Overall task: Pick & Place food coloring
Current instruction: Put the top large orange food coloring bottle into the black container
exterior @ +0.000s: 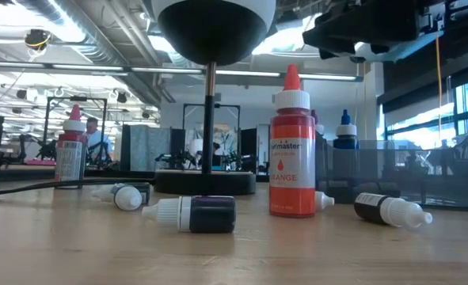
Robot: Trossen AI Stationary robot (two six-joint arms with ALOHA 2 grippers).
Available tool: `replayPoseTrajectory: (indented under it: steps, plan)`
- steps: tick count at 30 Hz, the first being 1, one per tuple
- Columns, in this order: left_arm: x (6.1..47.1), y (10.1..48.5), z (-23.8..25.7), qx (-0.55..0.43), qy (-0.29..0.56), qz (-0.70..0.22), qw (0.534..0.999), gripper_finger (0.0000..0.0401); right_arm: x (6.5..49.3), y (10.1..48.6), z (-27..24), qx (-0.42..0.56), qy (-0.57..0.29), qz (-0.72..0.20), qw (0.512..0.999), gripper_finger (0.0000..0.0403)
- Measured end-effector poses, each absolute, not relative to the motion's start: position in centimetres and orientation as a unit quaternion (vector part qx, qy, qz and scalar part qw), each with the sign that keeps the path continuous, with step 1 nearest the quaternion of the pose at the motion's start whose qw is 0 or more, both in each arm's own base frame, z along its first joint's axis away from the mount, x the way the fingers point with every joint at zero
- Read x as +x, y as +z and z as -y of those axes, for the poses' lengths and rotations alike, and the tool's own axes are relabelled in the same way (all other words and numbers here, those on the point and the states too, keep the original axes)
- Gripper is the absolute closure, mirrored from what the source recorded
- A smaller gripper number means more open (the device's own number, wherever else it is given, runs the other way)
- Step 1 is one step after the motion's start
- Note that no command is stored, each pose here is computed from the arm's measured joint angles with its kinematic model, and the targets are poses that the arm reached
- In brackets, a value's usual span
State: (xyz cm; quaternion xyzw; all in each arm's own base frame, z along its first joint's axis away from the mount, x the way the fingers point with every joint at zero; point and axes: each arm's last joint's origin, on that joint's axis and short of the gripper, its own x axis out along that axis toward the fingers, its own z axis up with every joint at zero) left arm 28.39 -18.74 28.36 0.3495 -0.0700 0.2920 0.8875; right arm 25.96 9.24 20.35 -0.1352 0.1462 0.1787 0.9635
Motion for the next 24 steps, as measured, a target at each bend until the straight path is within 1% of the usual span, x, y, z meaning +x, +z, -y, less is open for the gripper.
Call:
replayPoseTrajectory:
  steps: [4, 9, 14, 19, 24]
  plan:
    - [27.1, 29.7, 19.0, 0.278, 0.298, 0.065, 0.911, 0.0205, 26.6, 19.5, -9.7, -0.129, 0.206, -0.137, 0.96, 0.0251]
    - [25.0, 30.8, 20.5, 0.244, 0.27, 0.042, 0.931, 0.0205, 27.2, 19.0, -9.9, -0.126, 0.207, -0.122, 0.963, 0.0251]
    - [21.7, 33.0, 21.1, 0.192, 0.261, 0.024, 0.946, 0.0205, 27.2, 19.3, -9.9, -0.124, 0.206, -0.113, 0.964, 0.0251]
    - [19.7, 35.4, 19.4, 0.135, 0.309, -0.013, 0.941, 0.0205, 27.3, 19.7, -9.9, -0.122, 0.205, -0.099, 0.966, 0.0251]
    - [19.5, 37.3, 16.8, 0.095, 0.333, 0.006, 0.938, 0.0205, 27.5, 20.1, -10.0, -0.122, 0.204, -0.095, 0.967, 0.0251]
